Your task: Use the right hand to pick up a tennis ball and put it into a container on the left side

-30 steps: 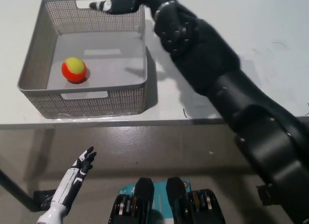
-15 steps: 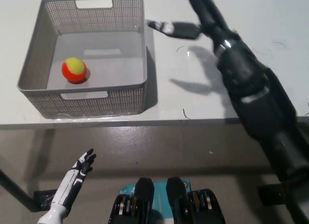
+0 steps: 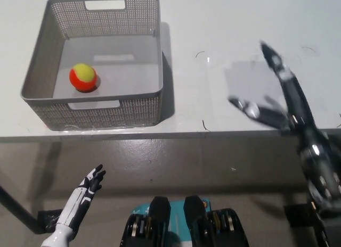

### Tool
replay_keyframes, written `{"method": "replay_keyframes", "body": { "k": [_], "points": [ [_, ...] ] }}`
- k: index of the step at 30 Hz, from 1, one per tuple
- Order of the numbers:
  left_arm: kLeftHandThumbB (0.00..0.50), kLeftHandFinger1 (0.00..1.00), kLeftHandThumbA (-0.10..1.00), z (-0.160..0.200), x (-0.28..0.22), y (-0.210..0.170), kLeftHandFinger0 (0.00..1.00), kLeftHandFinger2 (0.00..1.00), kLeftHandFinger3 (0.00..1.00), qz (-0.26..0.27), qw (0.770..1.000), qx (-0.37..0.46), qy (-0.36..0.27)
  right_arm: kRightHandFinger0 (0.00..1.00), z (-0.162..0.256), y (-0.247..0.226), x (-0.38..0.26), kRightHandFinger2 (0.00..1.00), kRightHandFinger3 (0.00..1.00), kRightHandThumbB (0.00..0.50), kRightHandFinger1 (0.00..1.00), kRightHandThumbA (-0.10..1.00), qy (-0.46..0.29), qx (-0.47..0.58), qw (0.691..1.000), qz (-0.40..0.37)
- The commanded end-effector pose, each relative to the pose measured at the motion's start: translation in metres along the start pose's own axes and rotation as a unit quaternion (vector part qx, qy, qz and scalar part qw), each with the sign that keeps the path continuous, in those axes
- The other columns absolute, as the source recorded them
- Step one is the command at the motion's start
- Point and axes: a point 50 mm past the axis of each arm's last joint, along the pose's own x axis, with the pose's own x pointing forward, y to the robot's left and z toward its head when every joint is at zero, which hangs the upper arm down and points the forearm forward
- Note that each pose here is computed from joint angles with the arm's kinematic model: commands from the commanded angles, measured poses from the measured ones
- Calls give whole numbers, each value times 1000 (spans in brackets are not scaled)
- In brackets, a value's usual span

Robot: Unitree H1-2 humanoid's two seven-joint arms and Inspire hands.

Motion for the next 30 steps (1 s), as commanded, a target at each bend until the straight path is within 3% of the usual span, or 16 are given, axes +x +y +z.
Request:
{"method": "replay_keyframes", "body": {
  "k": [1,5,7,10,11,12,15,18,20,30],
  "points": [
    [351,1000,1000,10,6,14,1000,1000,1000,6,999,27,-32,1000,4,-9,-28,1000,1000,209,1000,1000,-68,142,987,-14],
    [344,1000,1000,10,4,16,1000,1000,1000,7,999,27,-33,1000,-18,3,-46,1000,1000,231,1000,1000,-40,180,983,-10],
    [340,1000,1000,12,6,16,1000,1000,1000,10,999,20,-34,1000,-28,9,-53,1000,1000,206,1000,1000,-31,189,982,-3],
    [337,1000,1000,11,6,16,1000,1000,1000,13,999,26,-37,1000,-45,23,-65,1000,1000,222,1000,1000,-2,183,983,16],
    [337,1000,1000,11,6,16,1000,1000,1000,13,999,27,-37,1000,-47,25,-66,1000,1000,195,1000,1000,2,183,983,17],
    [338,1000,1000,12,7,17,1000,1000,1000,14,999,25,-38,1000,-54,32,-71,1000,1000,214,1000,1000,20,186,982,22],
    [341,1000,1000,12,6,17,1000,1000,1000,14,999,23,-38,1000,-64,36,-78,1000,1000,174,1000,1000,31,178,983,21],
    [343,1000,1000,14,9,19,1000,1000,1000,14,999,24,-39,1000,-75,36,-87,1000,1000,168,1000,1000,49,175,983,22],
    [341,1000,1000,15,10,19,1000,1000,1000,14,999,24,-41,1000,-80,36,-91,1000,1000,189,1000,1000,55,170,984,24],
    [353,1000,1000,17,14,21,1000,1000,1000,15,999,17,-43,1000,-97,33,-112,1000,1000,168,1000,1000,75,163,983,27]
  ]
}}
